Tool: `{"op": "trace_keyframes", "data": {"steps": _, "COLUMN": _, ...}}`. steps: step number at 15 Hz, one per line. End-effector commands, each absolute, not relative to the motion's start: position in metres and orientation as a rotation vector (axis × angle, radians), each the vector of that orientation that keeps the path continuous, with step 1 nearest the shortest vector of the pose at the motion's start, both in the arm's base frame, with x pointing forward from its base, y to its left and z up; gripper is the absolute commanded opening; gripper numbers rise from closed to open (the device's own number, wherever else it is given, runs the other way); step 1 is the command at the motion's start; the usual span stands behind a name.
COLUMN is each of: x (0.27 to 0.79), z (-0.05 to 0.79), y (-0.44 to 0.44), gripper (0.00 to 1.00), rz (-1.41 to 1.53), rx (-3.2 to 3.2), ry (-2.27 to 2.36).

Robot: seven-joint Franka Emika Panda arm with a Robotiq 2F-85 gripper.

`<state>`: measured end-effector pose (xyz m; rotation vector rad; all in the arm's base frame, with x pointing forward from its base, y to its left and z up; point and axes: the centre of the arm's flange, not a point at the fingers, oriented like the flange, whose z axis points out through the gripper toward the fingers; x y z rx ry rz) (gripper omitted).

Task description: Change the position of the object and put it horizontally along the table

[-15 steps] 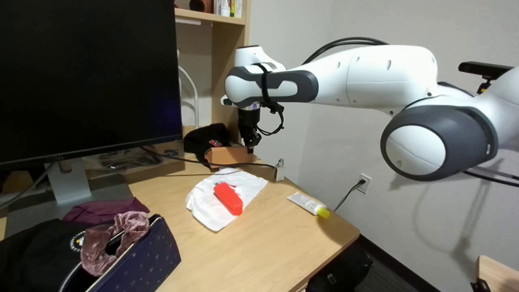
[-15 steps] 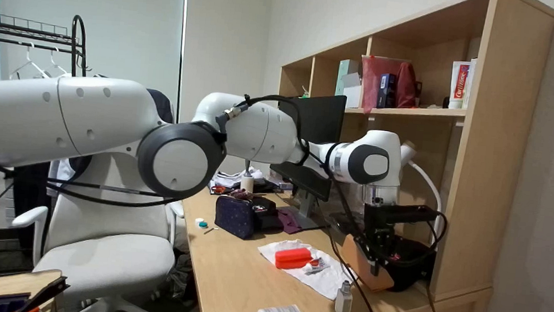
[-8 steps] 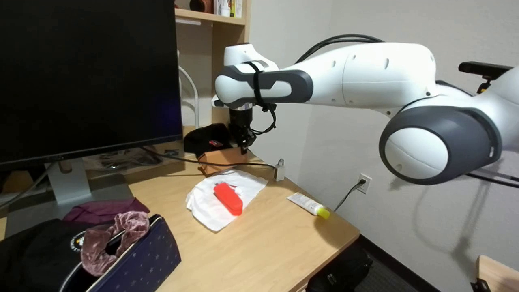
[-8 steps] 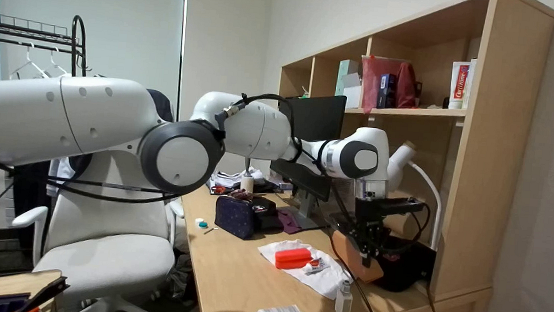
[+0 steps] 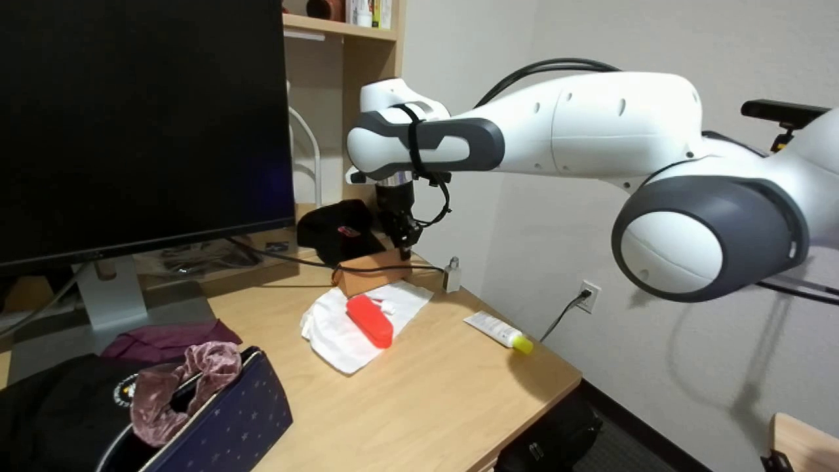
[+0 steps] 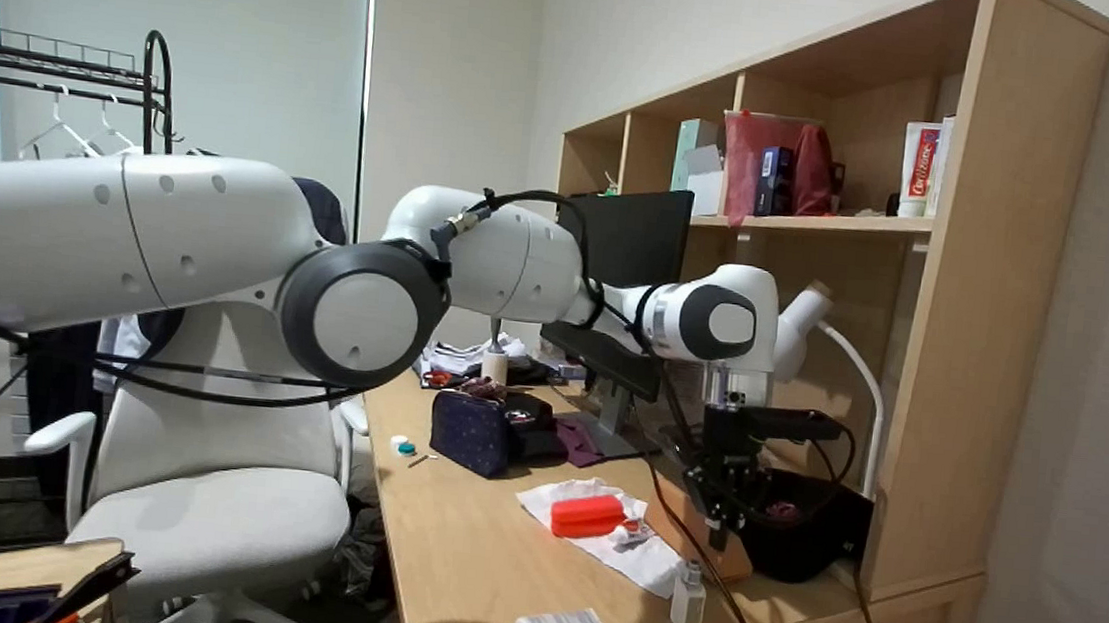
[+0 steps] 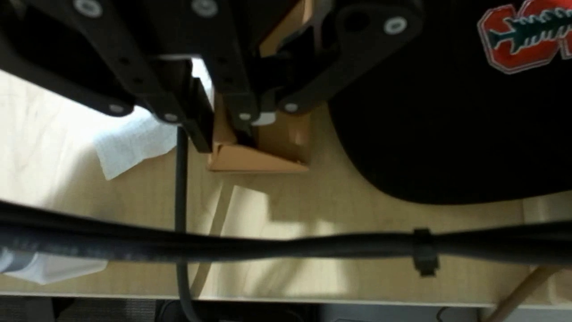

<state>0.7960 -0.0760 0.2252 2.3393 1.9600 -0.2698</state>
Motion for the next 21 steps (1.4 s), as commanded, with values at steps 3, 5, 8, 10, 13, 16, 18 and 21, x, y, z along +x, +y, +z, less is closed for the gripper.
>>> {"op": "trace_keyframes", "data": {"steps": 3, "x": 0.828, "z": 0.237, "y": -0.078, "gripper": 0.59, "rz": -0.314, "rx": 2.493, "ry": 1.829}}
{"op": "trace_keyframes", "data": {"steps": 5, "x": 0.829, "z": 0.250, "y": -0.078, "gripper": 0.72, "rz": -0.280, "rx": 2.519, "ry": 1.743}}
{"op": "trace_keyframes", "data": {"steps": 8, "x": 0.834, "z": 0.274, "y": -0.078, "gripper": 0.91, "rz": -0.238, "rx": 2.554, "ry": 1.651}}
{"op": "trace_keyframes", "data": {"steps": 10, "x": 0.839, "z": 0.299, "y": -0.085, "gripper": 0.99, "rz": -0.186, "rx": 2.604, "ry": 1.557}}
{"op": "trace_keyframes", "data": {"steps": 13, "x": 0.834, "z": 0.345, "y": -0.110, "gripper": 1.00, "rz": -0.130, "rx": 2.750, "ry": 1.398}}
{"op": "trace_keyframes", "data": {"steps": 16, "x": 0.814, "z": 0.376, "y": -0.142, "gripper": 1.00, "rz": -0.069, "rx": 2.864, "ry": 1.227}}
{"op": "trace_keyframes", "data": {"steps": 18, "x": 0.799, "z": 0.389, "y": -0.165, "gripper": 1.00, "rz": -0.014, "rx": 2.938, "ry": 1.104}}
{"op": "trace_keyframes", "data": {"steps": 21, "x": 0.785, "z": 0.394, "y": -0.192, "gripper": 1.00, "rz": 0.058, "rx": 3.049, "ry": 0.912}}
